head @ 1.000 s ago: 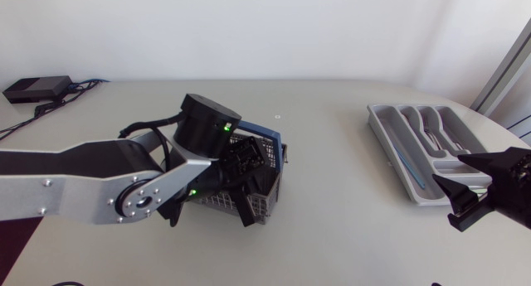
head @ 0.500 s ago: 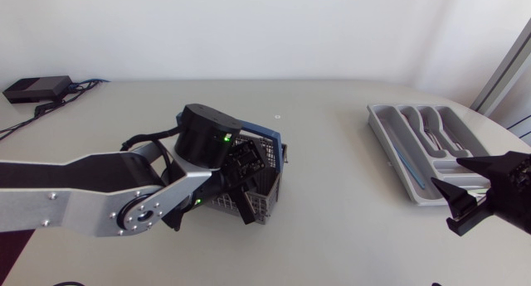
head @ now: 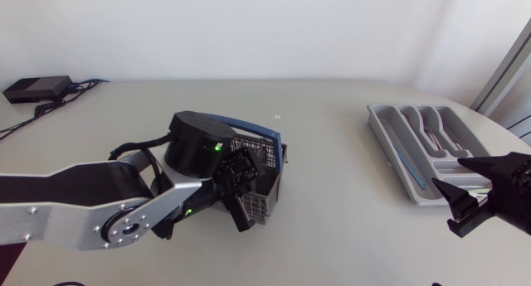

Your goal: Sort the cutlery from the basket into the organizer compartments.

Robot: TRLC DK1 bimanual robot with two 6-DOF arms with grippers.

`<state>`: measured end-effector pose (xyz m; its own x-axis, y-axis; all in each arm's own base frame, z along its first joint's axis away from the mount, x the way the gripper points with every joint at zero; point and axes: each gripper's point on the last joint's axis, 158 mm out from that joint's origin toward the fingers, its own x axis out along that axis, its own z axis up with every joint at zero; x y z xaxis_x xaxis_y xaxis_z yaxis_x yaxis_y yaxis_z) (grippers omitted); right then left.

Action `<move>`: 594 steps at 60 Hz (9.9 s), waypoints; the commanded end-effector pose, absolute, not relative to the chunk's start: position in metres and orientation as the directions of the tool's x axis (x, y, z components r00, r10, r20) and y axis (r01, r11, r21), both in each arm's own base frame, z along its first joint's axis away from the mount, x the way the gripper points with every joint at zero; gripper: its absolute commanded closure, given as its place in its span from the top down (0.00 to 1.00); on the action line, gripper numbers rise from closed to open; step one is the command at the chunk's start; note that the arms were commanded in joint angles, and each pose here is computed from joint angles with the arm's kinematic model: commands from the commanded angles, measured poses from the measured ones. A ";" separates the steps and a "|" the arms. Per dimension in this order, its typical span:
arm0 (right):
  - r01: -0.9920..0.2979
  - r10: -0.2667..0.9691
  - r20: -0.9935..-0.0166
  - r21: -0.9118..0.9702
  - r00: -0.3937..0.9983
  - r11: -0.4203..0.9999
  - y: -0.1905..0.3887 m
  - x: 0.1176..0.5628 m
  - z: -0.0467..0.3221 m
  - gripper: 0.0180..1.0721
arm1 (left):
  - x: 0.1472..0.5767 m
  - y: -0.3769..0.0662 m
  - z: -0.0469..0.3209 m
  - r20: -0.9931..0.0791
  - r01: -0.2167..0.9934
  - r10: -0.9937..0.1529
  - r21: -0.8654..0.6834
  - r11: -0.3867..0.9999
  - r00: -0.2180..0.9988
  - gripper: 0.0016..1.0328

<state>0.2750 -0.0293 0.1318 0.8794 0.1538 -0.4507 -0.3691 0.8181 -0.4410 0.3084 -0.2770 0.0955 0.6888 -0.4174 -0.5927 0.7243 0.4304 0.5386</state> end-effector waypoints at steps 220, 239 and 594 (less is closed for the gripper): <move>-0.721 0.663 -0.401 0.010 0.632 0.693 0.154 0.246 0.227 0.72 | 0.290 -0.318 0.306 -0.196 0.675 -0.649 0.116 0.729 0.735 0.03; -0.763 0.733 -0.412 0.127 0.541 0.634 0.197 0.271 0.237 0.72 | 0.320 -0.348 0.279 -0.306 0.690 -0.656 0.003 0.724 0.690 0.03; -0.854 0.634 -0.665 -0.011 0.394 0.520 0.242 0.420 0.068 0.05 | 0.347 -0.157 0.042 -0.745 0.657 -0.595 -0.290 0.696 0.301 0.03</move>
